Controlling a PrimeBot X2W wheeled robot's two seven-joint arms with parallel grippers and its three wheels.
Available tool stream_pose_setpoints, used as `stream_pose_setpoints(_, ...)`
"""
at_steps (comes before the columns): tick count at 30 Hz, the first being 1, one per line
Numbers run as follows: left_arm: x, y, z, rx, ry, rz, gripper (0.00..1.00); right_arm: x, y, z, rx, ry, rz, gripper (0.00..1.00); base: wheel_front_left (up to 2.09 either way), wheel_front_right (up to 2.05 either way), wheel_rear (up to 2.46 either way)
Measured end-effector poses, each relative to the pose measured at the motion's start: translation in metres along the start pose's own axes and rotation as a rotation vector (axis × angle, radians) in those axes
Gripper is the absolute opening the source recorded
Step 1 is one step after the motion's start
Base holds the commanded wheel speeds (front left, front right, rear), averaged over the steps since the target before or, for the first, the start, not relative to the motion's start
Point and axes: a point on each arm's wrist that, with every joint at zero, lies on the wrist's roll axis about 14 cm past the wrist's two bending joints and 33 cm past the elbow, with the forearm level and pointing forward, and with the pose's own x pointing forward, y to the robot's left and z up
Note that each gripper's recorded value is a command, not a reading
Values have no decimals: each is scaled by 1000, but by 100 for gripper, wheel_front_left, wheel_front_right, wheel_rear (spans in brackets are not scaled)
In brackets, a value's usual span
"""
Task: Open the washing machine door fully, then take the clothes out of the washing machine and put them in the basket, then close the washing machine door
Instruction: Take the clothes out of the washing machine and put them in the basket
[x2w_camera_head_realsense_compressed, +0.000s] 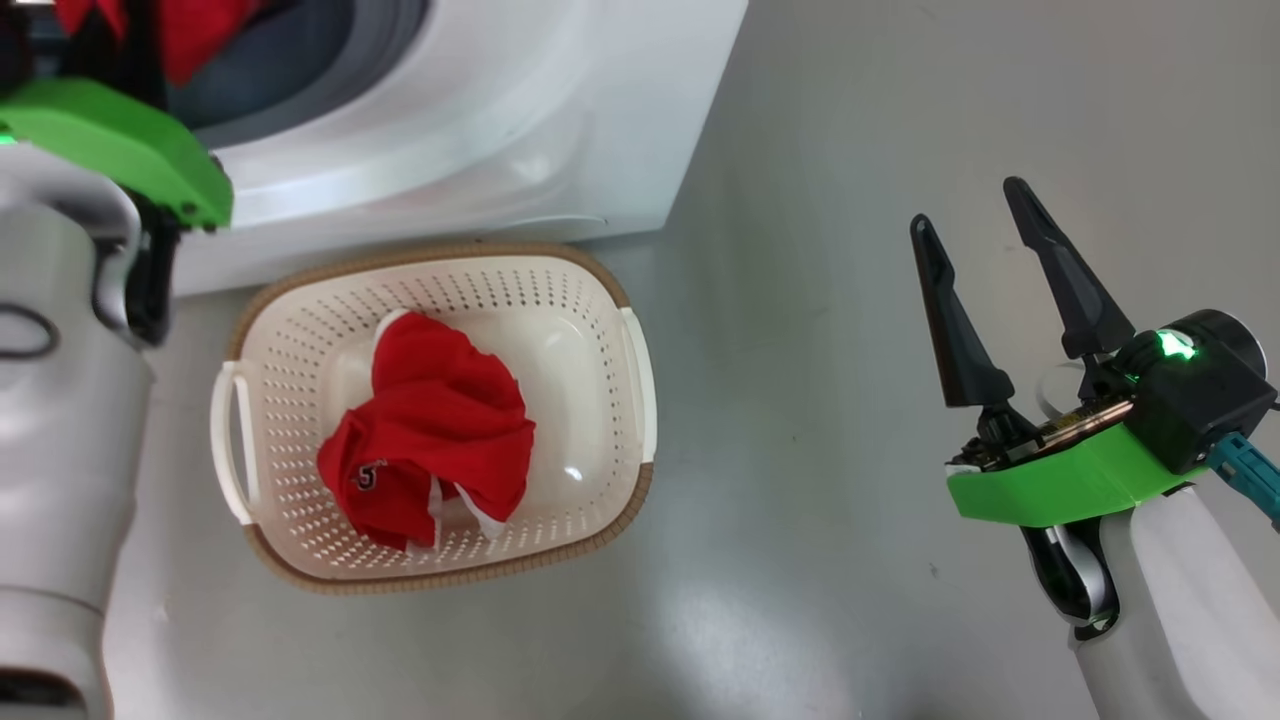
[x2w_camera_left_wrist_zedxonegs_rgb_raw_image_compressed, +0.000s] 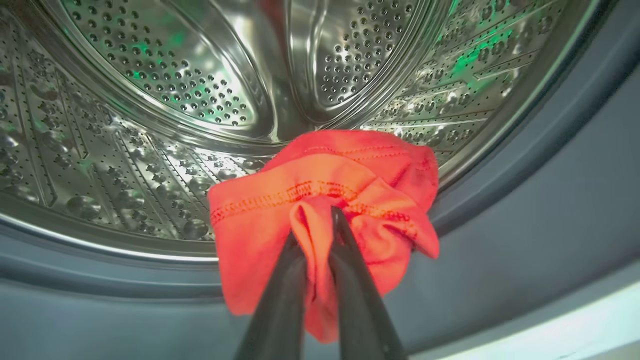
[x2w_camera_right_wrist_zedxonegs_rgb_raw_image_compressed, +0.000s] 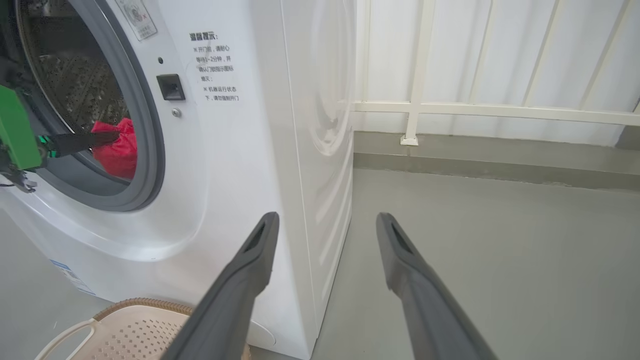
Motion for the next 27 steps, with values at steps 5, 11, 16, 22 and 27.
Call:
stream_pose_setpoints(5, -20, -8, 24, 4, -94, -27, 0, 0, 7, 15, 0, -33, 15, 100, 0, 0, 0)
stream_pose_setpoints(11, -50, -9, 47, 5, -209, -10, 0, -3, 10, 29, -4, -62, 22, 100, 0, 0, 0)
stream_pose_setpoints(16, -82, -10, 37, 2, -214, -4, 0, -12, 12, 38, -5, -75, 19, 100, 0, 0, 0)
stream_pose_setpoints(22, -114, -18, 37, -19, -231, 0, 0, -20, 16, 50, -5, -96, 22, 100, 0, 0, 0)
stream_pose_setpoints(27, -144, -18, 30, -49, -227, 23, 0, -32, 21, 55, 2, -101, 26, 100, 0, 0, 0)
